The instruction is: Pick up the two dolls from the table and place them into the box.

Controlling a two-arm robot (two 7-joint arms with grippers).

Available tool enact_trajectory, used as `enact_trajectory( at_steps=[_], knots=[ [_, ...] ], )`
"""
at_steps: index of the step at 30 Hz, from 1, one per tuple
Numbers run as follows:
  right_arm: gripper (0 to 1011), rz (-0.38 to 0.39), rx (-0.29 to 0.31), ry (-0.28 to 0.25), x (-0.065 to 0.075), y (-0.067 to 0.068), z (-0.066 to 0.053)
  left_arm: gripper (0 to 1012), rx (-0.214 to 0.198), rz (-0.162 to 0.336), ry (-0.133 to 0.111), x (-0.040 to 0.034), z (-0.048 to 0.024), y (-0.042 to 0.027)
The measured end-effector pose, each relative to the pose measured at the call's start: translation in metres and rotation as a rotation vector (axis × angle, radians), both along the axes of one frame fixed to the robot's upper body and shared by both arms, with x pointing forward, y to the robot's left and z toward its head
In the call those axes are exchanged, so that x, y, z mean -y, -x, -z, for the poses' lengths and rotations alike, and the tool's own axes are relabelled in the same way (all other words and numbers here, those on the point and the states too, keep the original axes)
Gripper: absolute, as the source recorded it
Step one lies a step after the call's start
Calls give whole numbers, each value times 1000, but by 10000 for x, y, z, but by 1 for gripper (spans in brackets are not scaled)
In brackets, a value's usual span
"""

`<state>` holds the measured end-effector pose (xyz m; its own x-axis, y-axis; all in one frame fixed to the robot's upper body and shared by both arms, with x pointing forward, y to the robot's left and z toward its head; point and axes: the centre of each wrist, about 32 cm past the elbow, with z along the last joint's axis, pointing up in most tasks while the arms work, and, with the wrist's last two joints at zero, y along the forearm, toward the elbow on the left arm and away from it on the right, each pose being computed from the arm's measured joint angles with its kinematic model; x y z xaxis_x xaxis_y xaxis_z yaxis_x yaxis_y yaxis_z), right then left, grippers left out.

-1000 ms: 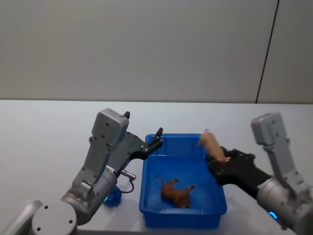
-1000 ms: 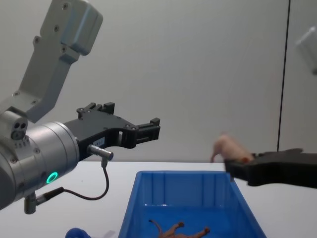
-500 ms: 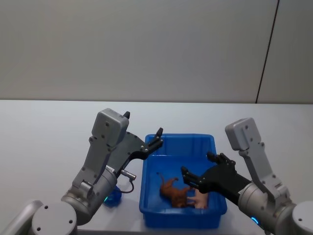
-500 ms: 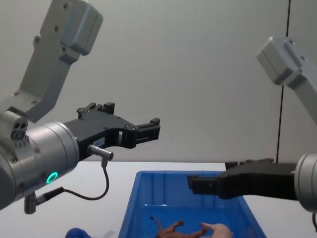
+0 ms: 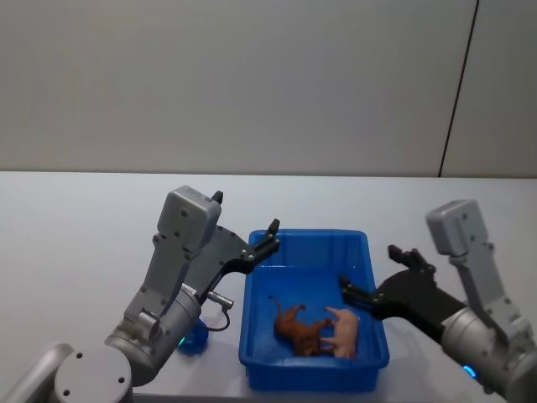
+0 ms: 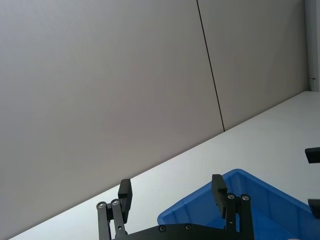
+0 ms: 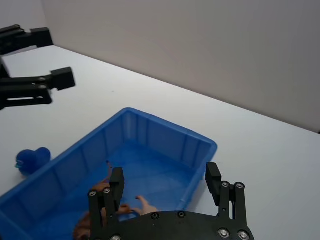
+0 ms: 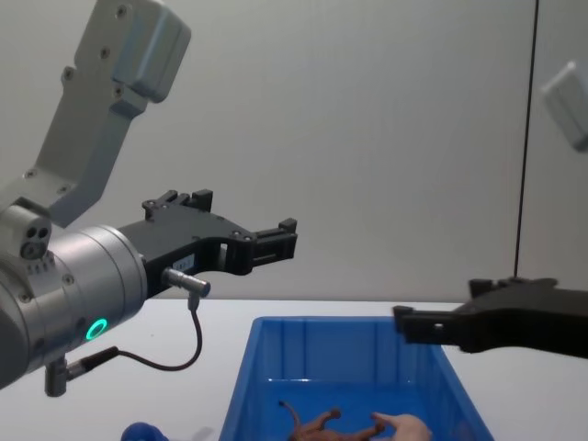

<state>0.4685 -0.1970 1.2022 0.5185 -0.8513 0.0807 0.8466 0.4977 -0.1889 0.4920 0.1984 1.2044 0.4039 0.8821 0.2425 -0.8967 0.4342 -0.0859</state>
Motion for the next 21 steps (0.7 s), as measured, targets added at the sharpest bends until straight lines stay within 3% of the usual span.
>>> enact_trajectory(
  at_steps=[14,21],
  knots=[
    [1001,45,30,30,277,-107,90,1001,-10,-2,-7,-3,-6,8],
    [1001,54,38,36,338,-128,106,1001,-52,-19,-28,-27,-49,98]
  ],
)
